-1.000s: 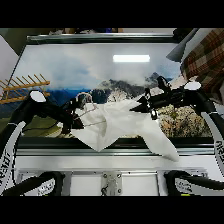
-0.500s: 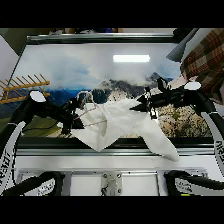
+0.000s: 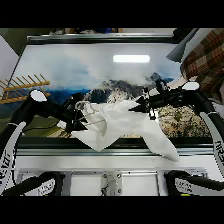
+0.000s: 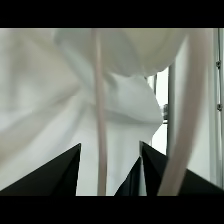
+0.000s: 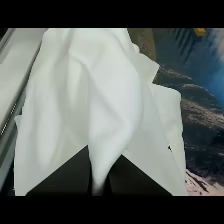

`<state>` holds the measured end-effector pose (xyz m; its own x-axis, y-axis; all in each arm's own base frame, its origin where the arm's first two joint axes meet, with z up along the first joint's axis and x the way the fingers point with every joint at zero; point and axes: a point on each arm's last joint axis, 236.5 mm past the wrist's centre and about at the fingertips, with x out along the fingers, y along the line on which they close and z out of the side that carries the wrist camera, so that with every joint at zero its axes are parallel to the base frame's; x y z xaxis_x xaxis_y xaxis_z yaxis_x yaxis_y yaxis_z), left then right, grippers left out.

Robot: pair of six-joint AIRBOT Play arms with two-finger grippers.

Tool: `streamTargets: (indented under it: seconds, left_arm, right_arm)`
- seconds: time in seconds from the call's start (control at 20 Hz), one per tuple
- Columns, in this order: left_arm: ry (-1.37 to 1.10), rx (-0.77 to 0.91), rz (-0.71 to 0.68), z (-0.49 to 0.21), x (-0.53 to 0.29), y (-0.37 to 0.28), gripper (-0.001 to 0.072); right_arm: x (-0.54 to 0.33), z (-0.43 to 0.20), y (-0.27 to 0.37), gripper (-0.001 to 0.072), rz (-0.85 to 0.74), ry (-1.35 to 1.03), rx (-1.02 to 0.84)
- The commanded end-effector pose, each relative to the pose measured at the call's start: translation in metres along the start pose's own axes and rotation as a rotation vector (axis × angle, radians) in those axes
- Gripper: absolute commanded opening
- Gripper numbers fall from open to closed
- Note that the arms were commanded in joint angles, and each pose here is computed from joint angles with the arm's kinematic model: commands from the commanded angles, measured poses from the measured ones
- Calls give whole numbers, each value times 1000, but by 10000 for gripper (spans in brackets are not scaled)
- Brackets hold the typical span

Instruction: Fold the clothes and pants, and hang the long-sleeved shirts on hangers.

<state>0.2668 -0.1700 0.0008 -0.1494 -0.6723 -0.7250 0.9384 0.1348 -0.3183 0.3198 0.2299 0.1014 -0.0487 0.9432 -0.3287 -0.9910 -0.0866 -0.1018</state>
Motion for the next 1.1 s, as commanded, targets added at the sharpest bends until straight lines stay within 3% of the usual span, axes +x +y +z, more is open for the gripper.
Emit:
streamTargets:
  seconds: [0.0,0.55,0.8,1.05]
  left_arm:
    - [-13,-111,46,1,-3,11,402]
    - [-176,-332,385,10,-103,22,401]
    - [-412,-672,701,1,-191,35,401]
    - [-516,-989,860,-26,-227,7,401]
  right_arm:
    - [0,0,-1,28,-2,0,5]
    - [0,0,-1,28,-5,0,41]
    - [-9,33,-14,28,-74,-110,47]
    - [-24,55,-18,28,-152,-103,66]
